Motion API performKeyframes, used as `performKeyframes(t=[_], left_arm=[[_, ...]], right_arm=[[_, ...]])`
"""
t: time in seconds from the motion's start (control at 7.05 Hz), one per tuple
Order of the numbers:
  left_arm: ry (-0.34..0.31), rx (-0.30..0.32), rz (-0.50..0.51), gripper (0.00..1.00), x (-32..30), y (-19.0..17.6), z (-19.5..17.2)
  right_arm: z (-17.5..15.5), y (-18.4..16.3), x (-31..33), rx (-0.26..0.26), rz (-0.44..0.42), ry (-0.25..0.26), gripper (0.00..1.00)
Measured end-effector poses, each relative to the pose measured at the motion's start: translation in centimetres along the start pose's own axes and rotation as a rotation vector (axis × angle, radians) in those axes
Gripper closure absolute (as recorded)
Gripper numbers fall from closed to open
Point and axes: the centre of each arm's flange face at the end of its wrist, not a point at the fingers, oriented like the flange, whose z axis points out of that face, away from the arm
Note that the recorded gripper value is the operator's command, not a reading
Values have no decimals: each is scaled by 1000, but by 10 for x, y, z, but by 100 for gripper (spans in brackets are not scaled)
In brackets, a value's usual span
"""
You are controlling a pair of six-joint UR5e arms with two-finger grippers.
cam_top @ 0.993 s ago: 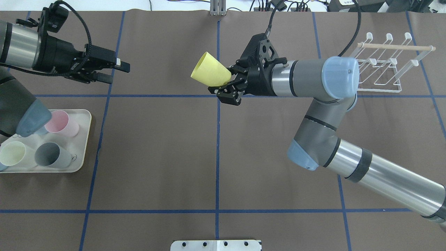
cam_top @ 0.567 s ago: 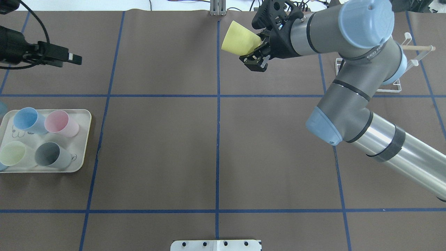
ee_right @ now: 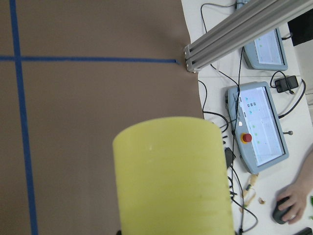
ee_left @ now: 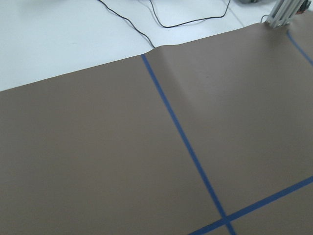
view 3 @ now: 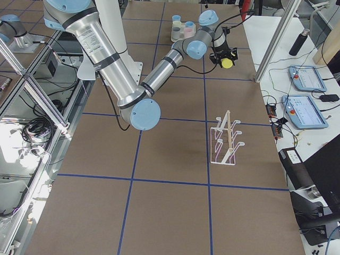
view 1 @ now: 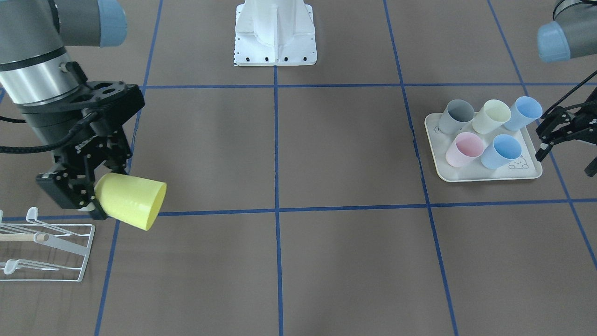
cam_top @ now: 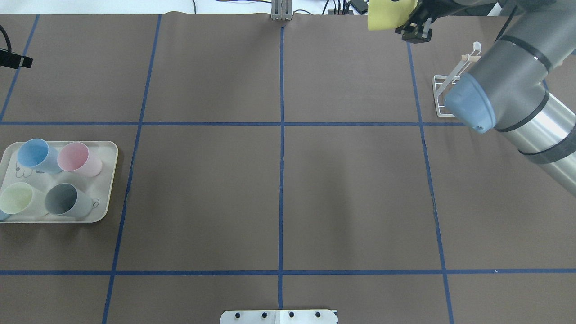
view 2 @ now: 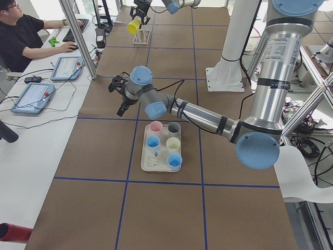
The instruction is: Transfer IKEA cup to right arm and place on rack
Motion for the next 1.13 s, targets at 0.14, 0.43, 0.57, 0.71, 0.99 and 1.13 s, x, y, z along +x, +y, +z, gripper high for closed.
performKeyframes(t=[0.14,0.43,0.57,0.71,0.99,1.13], left_arm=[[-13,-14,13,0,-4,6,-3],[-8,-30,14,0,-6,12,-2],[7,-39,10,0,-6,14,-1],[17,-44,4,0,-5,15,0],[23,-47,-6,0,-5,16,1],[23,-48,-8,0,-5,16,1]], right_arm=[[-1,25,20,-116,-185,28,77],[4,58,44,-351,-548,71,78],[13,70,52,-446,-690,62,75],[28,84,58,-523,-793,34,71],[61,120,58,-635,-907,-21,70],[84,145,51,-646,-926,-10,69]])
